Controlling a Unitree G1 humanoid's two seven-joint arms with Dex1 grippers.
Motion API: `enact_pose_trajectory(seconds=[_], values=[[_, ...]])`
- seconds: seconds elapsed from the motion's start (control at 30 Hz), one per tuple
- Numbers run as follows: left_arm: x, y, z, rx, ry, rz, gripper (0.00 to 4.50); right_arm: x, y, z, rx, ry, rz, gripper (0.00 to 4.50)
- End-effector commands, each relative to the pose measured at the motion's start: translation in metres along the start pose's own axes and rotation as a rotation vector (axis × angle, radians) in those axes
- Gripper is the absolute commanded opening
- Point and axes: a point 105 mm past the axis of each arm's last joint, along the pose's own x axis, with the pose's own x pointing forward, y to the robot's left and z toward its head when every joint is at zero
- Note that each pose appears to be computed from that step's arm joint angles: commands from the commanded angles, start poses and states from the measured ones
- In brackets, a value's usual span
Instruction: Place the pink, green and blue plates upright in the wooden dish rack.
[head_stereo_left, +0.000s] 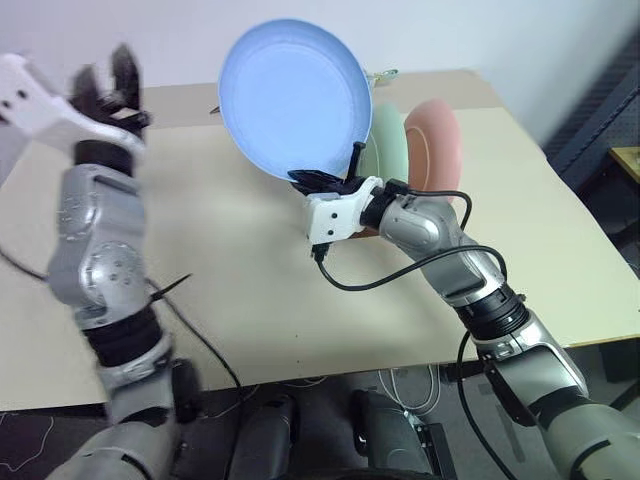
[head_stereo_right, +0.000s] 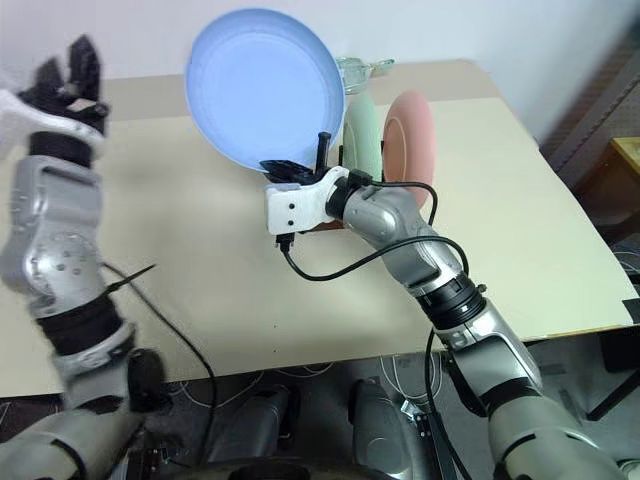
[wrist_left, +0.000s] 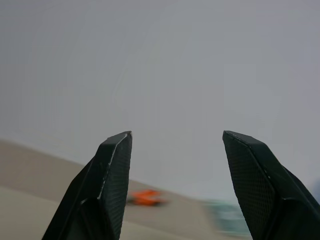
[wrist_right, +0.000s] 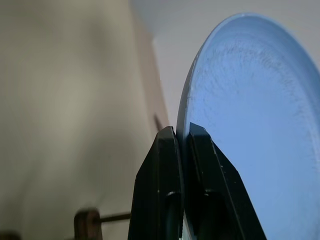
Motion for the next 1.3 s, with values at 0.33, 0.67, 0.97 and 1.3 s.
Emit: enact_pose_trajectory(seconds=[0.33, 0.67, 0.97, 1.3], values=[[-0.108, -0.063, -0.128, 0.240, 0.325, -0.567, 2.95, -0.037, -0.064, 0.042, 1.274, -0.453, -0.320, 0.00], [-0.139, -0.099, -0.134, 0.145, 0.386, -0.779, 2.95, -0.039, -0.048, 0.016, 1.492, -0.352, -0.310, 0.00], [-0.146, -0.107, -0.133, 0.139, 0.390, -0.819, 2.95, -0.036, -0.042, 0.005, 1.560, -0.305, -0.305, 0.00], [-0.148, -0.112, -0.134, 0.129, 0.394, -0.828, 3.02, -0.034, -0.032, -0.020, 1.592, -0.196, -0.315, 1.38]])
